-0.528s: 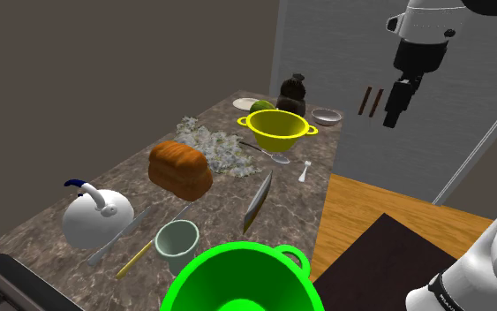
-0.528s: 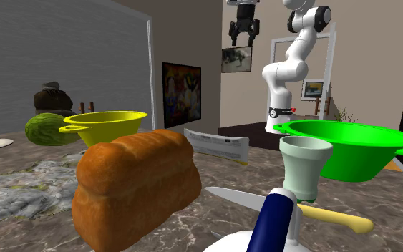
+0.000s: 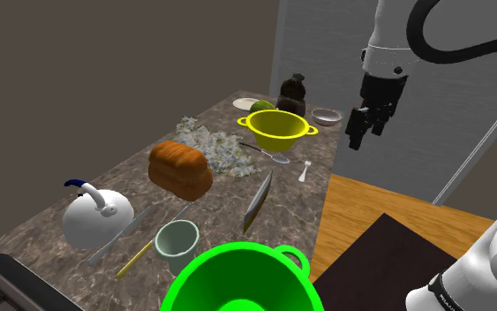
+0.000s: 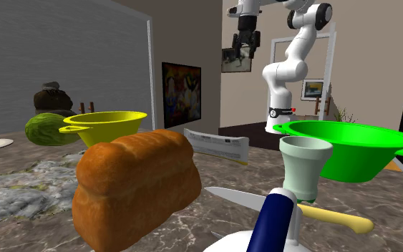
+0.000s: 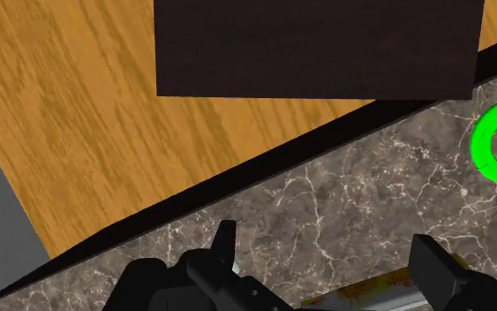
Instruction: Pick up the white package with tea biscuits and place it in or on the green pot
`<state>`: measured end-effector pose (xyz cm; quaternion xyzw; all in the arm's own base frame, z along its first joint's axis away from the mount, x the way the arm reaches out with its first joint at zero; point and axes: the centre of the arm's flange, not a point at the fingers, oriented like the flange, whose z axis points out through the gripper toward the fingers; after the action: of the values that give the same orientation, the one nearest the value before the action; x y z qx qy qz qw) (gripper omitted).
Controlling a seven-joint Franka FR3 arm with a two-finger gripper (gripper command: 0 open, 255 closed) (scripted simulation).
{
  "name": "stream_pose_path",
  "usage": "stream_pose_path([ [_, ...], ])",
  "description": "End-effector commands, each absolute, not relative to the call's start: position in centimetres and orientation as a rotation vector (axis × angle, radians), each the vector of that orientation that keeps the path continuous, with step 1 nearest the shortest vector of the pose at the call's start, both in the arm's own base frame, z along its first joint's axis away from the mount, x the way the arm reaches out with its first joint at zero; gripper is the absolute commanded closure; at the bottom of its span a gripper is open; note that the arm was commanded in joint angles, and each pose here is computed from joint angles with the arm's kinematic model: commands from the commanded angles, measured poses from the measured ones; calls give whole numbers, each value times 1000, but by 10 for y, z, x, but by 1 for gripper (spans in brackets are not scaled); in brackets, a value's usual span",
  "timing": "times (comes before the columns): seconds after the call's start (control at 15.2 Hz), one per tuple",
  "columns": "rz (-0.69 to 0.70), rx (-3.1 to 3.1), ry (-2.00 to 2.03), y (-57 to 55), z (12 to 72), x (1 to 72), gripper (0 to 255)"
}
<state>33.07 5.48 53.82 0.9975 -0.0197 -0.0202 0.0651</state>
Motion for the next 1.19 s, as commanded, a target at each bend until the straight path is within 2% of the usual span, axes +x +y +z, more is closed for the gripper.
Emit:
stream_pose_path([
  [0.0, -57, 3014, -180, 68, 520, 340, 0],
  [1.12, -36, 2881, -1123, 141, 359, 466, 0],
])
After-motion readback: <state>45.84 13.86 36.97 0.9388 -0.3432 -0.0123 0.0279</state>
